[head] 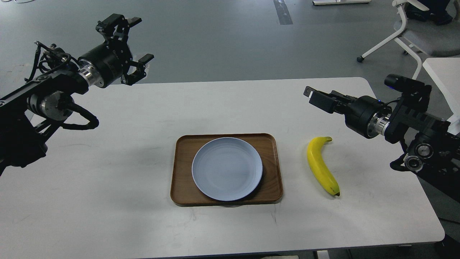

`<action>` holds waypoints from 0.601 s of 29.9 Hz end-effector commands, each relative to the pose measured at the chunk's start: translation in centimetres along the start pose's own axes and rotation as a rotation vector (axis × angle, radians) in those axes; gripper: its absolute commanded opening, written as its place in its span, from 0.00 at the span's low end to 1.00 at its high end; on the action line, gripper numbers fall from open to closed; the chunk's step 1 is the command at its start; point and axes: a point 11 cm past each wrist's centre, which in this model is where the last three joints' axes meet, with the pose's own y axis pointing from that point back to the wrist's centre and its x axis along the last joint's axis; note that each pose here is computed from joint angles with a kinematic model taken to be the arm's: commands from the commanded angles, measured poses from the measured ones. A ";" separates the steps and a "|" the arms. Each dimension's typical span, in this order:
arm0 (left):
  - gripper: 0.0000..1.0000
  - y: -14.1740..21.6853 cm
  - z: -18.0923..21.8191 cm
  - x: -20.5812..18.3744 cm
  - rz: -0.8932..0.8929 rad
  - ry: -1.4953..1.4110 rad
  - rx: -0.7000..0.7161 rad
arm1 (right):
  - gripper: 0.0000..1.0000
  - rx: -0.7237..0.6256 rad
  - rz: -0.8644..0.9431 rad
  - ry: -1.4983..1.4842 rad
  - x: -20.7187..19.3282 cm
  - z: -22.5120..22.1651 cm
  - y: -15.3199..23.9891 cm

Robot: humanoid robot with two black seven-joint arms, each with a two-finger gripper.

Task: Place banana on plate with both arms
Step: 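Lower the right gripper onto the yellow banana and grasp it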

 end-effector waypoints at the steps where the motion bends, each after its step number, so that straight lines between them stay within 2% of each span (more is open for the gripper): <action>1: 0.98 0.0 -0.2 0.1 0.002 0.006 0.004 | 1.00 -0.033 -0.033 0.036 -1.6 1.1 0.5; 8: 0.98 0.7 -1.9 0.7 0.014 0.020 0.033 | 1.00 -0.176 -0.133 0.157 -5.1 3.2 1.4; 18: 0.98 1.7 -4.2 1.4 0.039 0.035 0.069 | 0.99 -0.181 -0.232 0.311 -8.1 3.6 1.7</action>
